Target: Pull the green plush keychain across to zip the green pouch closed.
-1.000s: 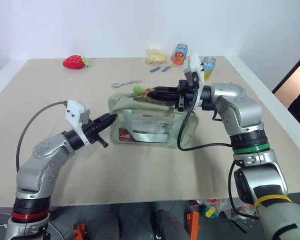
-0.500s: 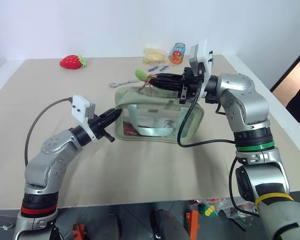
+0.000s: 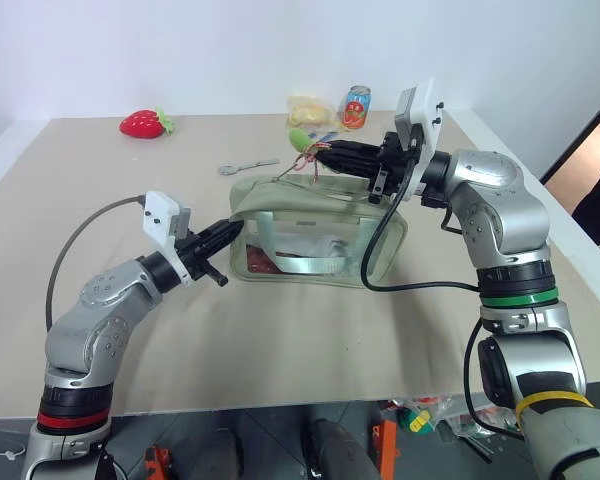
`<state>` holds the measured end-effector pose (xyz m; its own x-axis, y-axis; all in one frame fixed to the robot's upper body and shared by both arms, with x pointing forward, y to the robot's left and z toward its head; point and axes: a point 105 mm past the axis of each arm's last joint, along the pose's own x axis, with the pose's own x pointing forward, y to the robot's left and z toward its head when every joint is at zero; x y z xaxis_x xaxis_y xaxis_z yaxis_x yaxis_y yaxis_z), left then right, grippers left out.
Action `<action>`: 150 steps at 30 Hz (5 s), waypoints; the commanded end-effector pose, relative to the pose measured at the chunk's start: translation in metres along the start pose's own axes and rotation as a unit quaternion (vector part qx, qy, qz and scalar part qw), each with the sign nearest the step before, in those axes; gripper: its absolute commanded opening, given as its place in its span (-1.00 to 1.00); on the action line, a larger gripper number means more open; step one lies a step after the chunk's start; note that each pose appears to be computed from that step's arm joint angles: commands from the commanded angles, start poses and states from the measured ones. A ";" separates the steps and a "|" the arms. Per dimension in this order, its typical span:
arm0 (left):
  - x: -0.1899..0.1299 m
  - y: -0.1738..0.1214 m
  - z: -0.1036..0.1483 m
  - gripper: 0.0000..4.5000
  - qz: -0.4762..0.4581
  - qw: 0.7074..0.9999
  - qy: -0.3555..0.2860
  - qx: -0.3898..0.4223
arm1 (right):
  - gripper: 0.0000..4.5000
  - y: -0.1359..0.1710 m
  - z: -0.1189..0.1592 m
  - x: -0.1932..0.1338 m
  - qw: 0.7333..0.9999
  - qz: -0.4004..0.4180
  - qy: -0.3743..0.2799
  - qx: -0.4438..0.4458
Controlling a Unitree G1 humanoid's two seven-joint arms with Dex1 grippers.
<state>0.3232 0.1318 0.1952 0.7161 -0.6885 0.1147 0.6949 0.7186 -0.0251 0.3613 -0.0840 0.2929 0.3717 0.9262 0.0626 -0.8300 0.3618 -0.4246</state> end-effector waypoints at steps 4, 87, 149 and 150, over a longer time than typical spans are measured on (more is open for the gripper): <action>-0.001 0.002 0.005 -1.00 0.005 1.000 -0.004 0.005 | -0.98 -0.011 0.015 -0.016 0.999 -0.036 -0.020 -0.031; 0.009 0.000 0.011 -1.00 0.001 1.000 -0.002 0.008 | -0.98 -0.024 -0.056 -0.155 0.939 -0.273 0.207 -0.020; -0.003 -0.013 0.021 0.97 -0.050 0.998 -0.018 -0.021 | 0.97 0.019 -0.037 -0.122 0.965 -0.240 0.011 0.101; -0.003 -0.013 0.022 0.97 -0.049 0.998 -0.019 -0.019 | 0.97 0.018 -0.035 -0.124 0.964 -0.245 0.009 0.099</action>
<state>0.3158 0.1267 0.2052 0.6519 -0.7491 0.1182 0.7583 0.6461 -0.0875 0.3228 -0.1962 0.2204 0.7630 0.6338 0.1270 -0.6240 0.7735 -0.1110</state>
